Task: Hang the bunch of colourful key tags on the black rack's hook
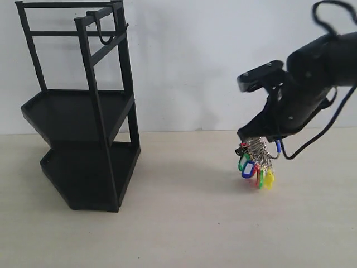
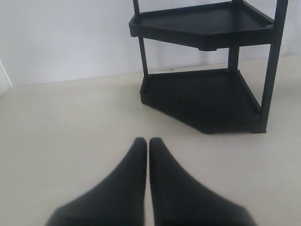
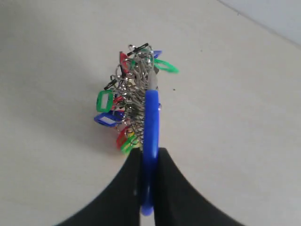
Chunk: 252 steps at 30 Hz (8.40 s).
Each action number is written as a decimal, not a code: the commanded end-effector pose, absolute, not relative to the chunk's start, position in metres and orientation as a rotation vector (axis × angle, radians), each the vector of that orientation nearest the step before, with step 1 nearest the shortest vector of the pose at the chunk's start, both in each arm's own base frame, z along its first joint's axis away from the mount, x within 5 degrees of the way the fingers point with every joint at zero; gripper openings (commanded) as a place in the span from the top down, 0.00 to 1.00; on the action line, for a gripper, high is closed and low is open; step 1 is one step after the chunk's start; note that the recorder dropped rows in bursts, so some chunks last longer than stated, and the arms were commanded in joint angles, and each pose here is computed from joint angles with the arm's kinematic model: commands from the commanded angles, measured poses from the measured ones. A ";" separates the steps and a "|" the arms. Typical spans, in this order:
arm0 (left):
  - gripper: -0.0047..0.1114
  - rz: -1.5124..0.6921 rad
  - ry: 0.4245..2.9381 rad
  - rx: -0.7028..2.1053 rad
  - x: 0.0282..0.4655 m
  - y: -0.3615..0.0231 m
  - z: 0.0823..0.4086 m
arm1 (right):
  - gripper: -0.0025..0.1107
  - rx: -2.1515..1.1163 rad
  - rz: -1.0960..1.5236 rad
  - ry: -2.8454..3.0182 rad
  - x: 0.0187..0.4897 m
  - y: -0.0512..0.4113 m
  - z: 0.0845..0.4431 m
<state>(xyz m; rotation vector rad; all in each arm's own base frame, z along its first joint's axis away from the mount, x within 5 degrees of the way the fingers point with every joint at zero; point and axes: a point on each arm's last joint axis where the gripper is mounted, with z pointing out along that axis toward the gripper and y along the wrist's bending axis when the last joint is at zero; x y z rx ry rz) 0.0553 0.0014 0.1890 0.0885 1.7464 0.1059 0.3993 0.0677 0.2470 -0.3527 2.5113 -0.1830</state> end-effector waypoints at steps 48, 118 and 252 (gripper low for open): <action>0.92 0.103 1.736 0.088 0.055 0.001 0.190 | 0.98 -0.346 0.429 2.140 0.270 0.054 0.404; 0.92 0.103 1.736 0.088 0.055 0.001 0.190 | 0.98 -0.629 0.175 1.807 0.301 0.172 0.381; 0.92 0.103 1.736 0.088 0.055 0.001 0.190 | 0.98 -0.199 -0.511 1.831 0.138 0.030 0.474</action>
